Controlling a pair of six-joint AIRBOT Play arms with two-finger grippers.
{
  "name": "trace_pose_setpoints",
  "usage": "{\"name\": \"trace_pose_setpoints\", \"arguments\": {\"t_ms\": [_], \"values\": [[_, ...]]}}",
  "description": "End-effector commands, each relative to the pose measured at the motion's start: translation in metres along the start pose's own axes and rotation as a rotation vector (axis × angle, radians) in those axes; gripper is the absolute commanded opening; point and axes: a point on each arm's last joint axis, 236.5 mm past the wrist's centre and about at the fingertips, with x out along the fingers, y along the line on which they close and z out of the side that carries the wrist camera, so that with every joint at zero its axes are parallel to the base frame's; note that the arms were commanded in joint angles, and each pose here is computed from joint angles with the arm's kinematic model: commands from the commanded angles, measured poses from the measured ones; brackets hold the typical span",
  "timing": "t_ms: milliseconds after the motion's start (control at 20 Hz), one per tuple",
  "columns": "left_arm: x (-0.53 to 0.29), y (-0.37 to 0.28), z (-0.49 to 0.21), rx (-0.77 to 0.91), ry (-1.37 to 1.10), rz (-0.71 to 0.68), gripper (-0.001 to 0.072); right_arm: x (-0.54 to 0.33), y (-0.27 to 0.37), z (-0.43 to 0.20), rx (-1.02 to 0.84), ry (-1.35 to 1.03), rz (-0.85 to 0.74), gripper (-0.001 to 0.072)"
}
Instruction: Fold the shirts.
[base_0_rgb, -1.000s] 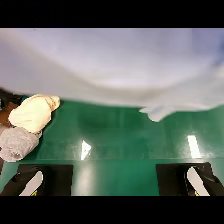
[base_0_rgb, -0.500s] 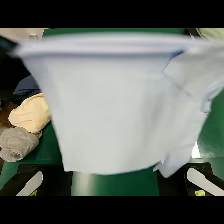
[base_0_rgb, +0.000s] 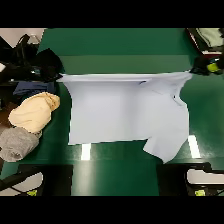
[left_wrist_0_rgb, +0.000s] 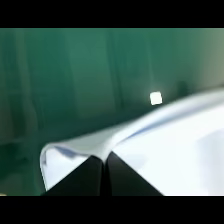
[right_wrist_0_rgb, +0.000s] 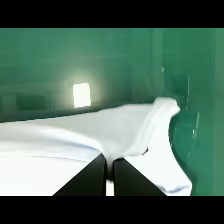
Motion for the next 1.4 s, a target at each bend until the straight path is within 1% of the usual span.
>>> {"name": "trace_pose_setpoints", "arguments": {"t_ms": [0,150,250,400,550,650,750,950,1000,1050,1100,1150,1350], "values": [[0.035,0.04,0.025,-0.038,-0.123,0.077,0.0023,0.048,0.002,0.035,-0.007,-0.141,-0.003,0.0014],[0.052,0.056,0.031,-0.02,-0.156,0.103,0.0023,0.057,0.011,0.061,-0.022,-0.253,0.001,0.0014],[0.058,0.062,0.028,-0.028,-0.149,0.111,0.0023,0.064,0.011,0.059,-0.032,-0.238,-0.001,0.0014],[0.063,0.059,0.009,-0.017,-0.066,0.092,0.0022,0.075,0.006,0.029,-0.041,-0.11,-0.009,0.0013],[0.062,0.046,-0.041,0.013,0.146,0.038,0.0023,0.075,-0.021,-0.016,-0.138,0.089,-0.148,0.0014],[0.058,0.049,-0.069,0.042,0.26,0.041,0.0023,0.071,-0.036,-0.031,-0.189,0.163,-0.231,0.0014],[0.058,0.058,-0.088,0.054,0.318,0.063,0.0023,0.069,-0.04,-0.038,-0.19,0.195,-0.245,0.0015],[0.068,0.064,-0.119,-0.011,0.389,0.051,0.0024,0.07,-0.041,-0.059,-0.17,0.285,-0.246,0.0018],[0.068,0.064,-0.124,-0.034,0.409,0.05,0.0139,0.071,-0.043,-0.065,-0.165,0.315,-0.247,0.0023],[0.069,0.064,-0.126,-0.056,0.415,0.052,0.0417,0.071,-0.043,-0.068,-0.163,0.328,-0.247,0.0135],[0.068,0.064,-0.126,-0.083,0.418,0.056,0.0571,0.07,-0.043,-0.067,-0.163,0.325,-0.248,0.0365],[0.068,0.063,-0.128,-0.094,0.425,0.056,0.0539,0.069,-0.043,-0.067,-0.163,0.324,-0.248,0.0414],[0.046,0.062,-0.141,-0.106,0.52,0.053,0.0538,0.051,-0.041,-0.077,-0.156,0.364,-0.25,0.0414]]}}
